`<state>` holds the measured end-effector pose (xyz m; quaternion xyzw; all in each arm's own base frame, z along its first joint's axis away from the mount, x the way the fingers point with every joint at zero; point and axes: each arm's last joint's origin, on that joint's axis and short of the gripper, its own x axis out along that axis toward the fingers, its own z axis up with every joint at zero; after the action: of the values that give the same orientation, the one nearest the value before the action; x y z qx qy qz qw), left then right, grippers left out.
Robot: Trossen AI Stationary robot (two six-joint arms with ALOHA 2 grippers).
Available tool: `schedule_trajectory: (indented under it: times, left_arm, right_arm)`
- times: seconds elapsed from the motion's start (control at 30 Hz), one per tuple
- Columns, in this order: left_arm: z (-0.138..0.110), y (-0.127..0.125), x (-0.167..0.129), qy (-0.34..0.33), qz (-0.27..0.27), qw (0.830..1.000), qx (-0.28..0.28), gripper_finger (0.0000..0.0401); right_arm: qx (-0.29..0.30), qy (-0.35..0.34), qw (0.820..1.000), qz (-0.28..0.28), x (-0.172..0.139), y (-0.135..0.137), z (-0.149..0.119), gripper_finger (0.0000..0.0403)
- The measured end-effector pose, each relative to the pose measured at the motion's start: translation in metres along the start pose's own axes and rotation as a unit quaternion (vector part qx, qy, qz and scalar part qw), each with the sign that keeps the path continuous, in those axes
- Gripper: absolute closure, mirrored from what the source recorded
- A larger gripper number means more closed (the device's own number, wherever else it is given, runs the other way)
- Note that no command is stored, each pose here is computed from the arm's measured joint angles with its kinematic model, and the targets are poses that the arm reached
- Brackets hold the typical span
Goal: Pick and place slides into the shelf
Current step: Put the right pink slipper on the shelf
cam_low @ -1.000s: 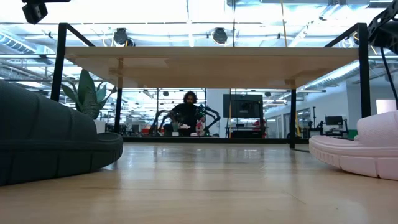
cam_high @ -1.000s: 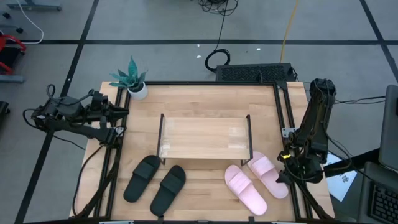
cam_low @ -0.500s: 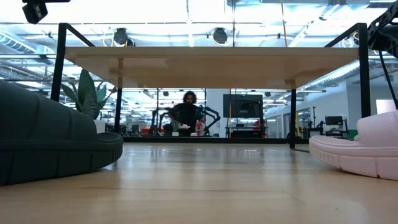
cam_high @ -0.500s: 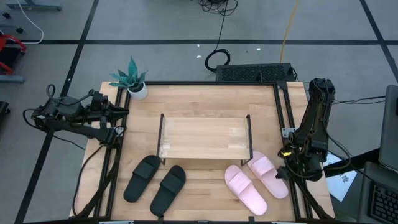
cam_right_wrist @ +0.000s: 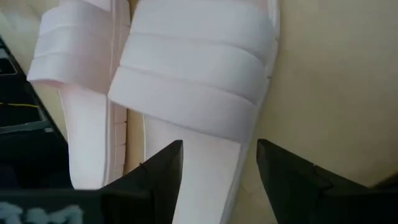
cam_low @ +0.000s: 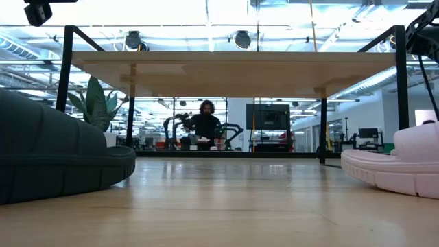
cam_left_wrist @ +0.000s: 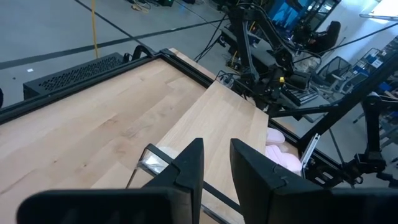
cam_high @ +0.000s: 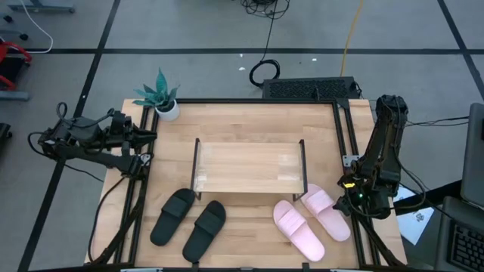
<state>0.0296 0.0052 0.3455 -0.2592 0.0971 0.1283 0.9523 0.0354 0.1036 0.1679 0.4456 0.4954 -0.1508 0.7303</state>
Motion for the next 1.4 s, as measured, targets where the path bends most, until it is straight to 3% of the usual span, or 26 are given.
schedule_trajectory:
  times: [0.2,0.37,0.9,1.4]
  left_arm:
    - [0.000,0.000,0.000,0.000,0.000,1.000,-0.002,0.0325]
    - [0.000,0.000,0.000,0.000,0.000,1.000,0.000,0.0325]
    - [0.001,0.001,0.000,-0.009,0.014,1.000,0.008,0.0325]
    - [0.001,0.001,0.000,-0.010,0.014,1.000,-0.001,0.0325]
  right_arm:
    - [-0.033,0.022,0.999,-0.037,-0.024,0.013,0.000,0.0209]
    - [-0.038,0.041,0.998,-0.030,-0.024,0.021,-0.006,0.0209]
    - [-0.073,-0.055,0.990,-0.104,0.013,0.026,-0.026,0.0209]
    - [-0.099,-0.101,0.982,-0.128,0.021,0.022,-0.026,0.0209]
